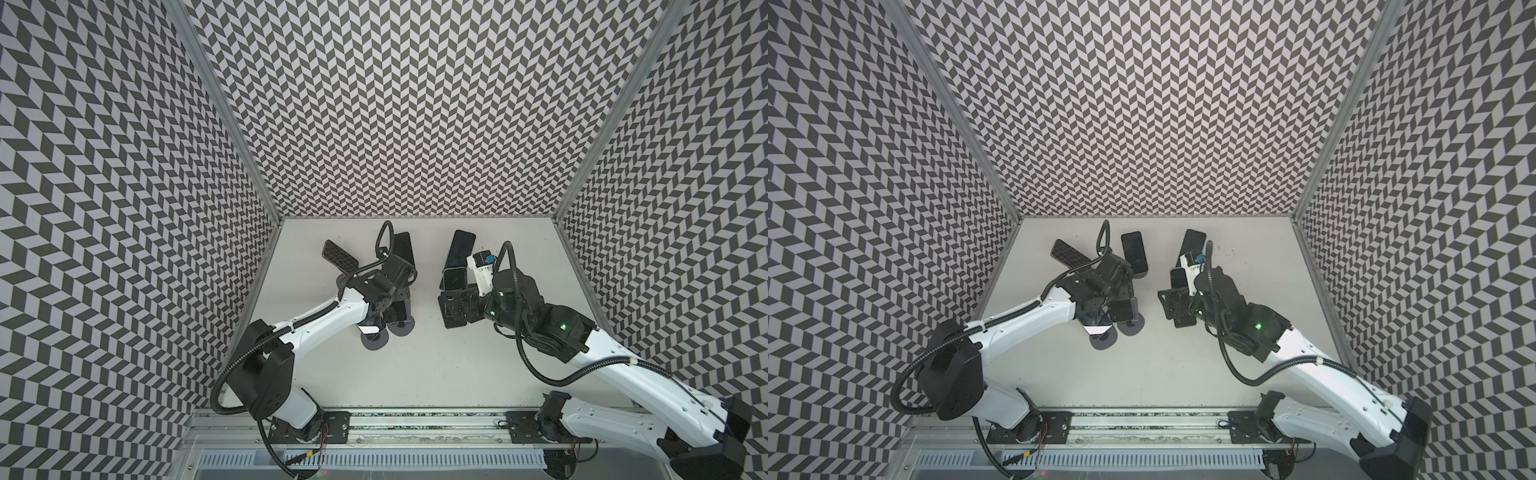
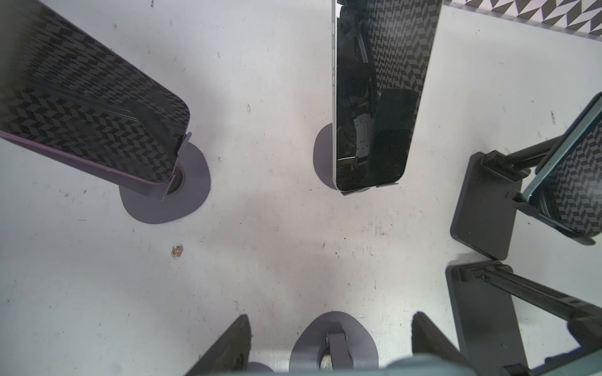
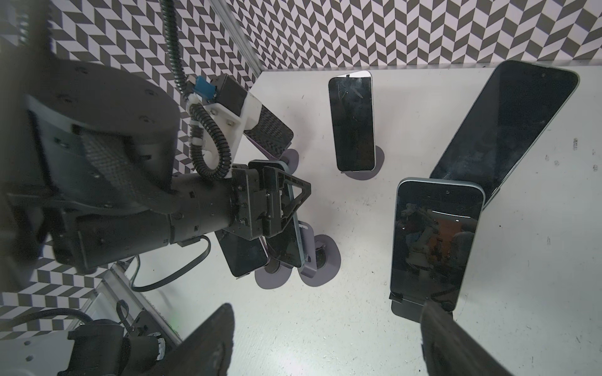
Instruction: Remove the phone from the phone stand
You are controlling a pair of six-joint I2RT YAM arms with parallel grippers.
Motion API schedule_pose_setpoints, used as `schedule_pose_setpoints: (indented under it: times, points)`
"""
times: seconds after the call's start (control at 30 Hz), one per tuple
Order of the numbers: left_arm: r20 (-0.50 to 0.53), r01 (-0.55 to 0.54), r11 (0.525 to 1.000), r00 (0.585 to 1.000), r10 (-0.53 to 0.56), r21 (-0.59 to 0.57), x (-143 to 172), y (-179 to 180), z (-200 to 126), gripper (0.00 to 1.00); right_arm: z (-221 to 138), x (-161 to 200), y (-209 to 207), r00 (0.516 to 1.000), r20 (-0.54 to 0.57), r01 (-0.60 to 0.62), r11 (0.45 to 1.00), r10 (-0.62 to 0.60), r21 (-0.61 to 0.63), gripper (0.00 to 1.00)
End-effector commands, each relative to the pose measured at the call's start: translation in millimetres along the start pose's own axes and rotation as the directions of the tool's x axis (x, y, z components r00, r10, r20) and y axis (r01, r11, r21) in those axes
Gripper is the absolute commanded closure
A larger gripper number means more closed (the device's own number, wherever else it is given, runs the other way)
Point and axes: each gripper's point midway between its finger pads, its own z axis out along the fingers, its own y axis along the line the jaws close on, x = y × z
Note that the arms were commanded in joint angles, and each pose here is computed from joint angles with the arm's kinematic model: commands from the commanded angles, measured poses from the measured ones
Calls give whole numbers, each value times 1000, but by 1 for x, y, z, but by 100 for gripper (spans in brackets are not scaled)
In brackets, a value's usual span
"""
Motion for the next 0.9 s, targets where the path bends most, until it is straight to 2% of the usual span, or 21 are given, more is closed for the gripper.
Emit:
schedule_pose_setpoints:
  times: [0.0, 0.87]
  points:
    - [72, 49, 999, 996, -50, 23, -26, -4, -18, 39, -4, -11, 1, 998, 57, -13, 1000, 14, -14, 13]
    - [118, 50, 994, 991, -62, 101, -44, -19, -46, 42, -9, -10, 3, 997, 64, -29, 999, 31, -32, 13]
